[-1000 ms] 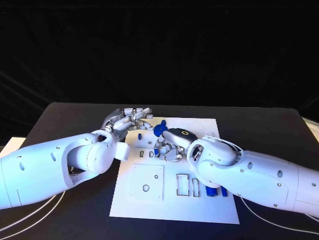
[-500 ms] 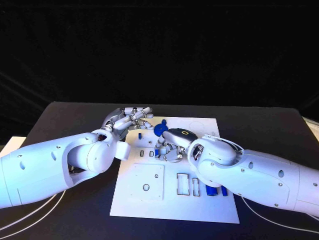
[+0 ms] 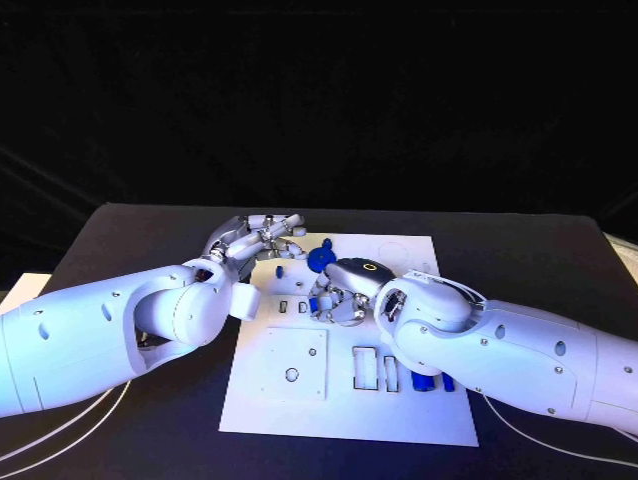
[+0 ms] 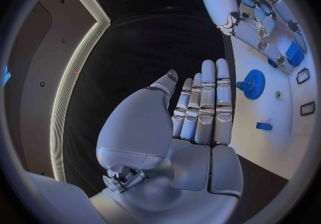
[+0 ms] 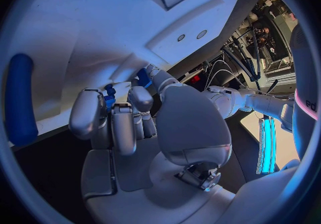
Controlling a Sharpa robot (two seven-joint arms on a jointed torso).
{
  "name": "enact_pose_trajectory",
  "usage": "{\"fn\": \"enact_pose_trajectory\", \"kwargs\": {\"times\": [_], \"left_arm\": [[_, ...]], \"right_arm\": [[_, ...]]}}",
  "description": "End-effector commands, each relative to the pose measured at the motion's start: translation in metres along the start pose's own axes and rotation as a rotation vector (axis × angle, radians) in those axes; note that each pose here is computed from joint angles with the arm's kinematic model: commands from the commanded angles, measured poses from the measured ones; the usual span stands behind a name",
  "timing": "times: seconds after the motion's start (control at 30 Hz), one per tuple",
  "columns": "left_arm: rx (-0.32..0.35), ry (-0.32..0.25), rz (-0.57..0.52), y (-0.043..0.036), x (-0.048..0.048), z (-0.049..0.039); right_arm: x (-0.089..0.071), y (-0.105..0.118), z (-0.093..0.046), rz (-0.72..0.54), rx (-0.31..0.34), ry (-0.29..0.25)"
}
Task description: Assemble the parts on the task board
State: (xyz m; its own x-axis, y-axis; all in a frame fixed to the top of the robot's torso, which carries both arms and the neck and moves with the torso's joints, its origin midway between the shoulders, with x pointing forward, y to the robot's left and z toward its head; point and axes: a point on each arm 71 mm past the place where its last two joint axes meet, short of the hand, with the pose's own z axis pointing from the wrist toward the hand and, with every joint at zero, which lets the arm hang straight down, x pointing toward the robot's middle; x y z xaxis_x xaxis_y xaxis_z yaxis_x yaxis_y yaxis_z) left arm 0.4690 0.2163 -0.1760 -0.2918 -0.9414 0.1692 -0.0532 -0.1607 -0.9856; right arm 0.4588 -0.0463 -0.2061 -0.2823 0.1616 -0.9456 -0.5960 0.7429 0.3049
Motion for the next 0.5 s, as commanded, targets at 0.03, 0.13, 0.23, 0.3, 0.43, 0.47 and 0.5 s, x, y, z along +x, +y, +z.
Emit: {"fn": "enact_pose_trajectory", "kwargs": {"times": [0.03,0.13,0.23,0.3,0.43,0.47,0.5], "left_arm": [[0.005,0.018,-0.009,-0.0004,0.002,0.0004],[0.004,0.018,-0.009,-0.0004,0.0019,0.0005],[0.003,0.018,-0.009,-0.0003,0.0019,0.0005],[0.003,0.019,-0.009,-0.0003,0.002,0.0006],[0.001,0.019,-0.009,-0.0001,0.0019,0.0007],[0.0,0.019,-0.009,0.0001,0.0018,0.0008],[-0.001,0.019,-0.009,0.0002,0.0017,0.0008]], "right_arm": [[0.003,-0.003,-0.001,-0.008,0.023,-0.002],[0.002,-0.003,-0.001,-0.005,0.02,-0.011],[0.001,-0.002,-0.001,-0.002,0.018,-0.021],[0.0,-0.002,-0.001,0.003,0.015,-0.037],[-0.005,-0.001,-0.004,0.028,-0.001,-0.11],[-0.007,-0.001,-0.005,0.037,-0.01,-0.134],[-0.008,-0.001,-0.006,0.042,-0.016,-0.147]]}}
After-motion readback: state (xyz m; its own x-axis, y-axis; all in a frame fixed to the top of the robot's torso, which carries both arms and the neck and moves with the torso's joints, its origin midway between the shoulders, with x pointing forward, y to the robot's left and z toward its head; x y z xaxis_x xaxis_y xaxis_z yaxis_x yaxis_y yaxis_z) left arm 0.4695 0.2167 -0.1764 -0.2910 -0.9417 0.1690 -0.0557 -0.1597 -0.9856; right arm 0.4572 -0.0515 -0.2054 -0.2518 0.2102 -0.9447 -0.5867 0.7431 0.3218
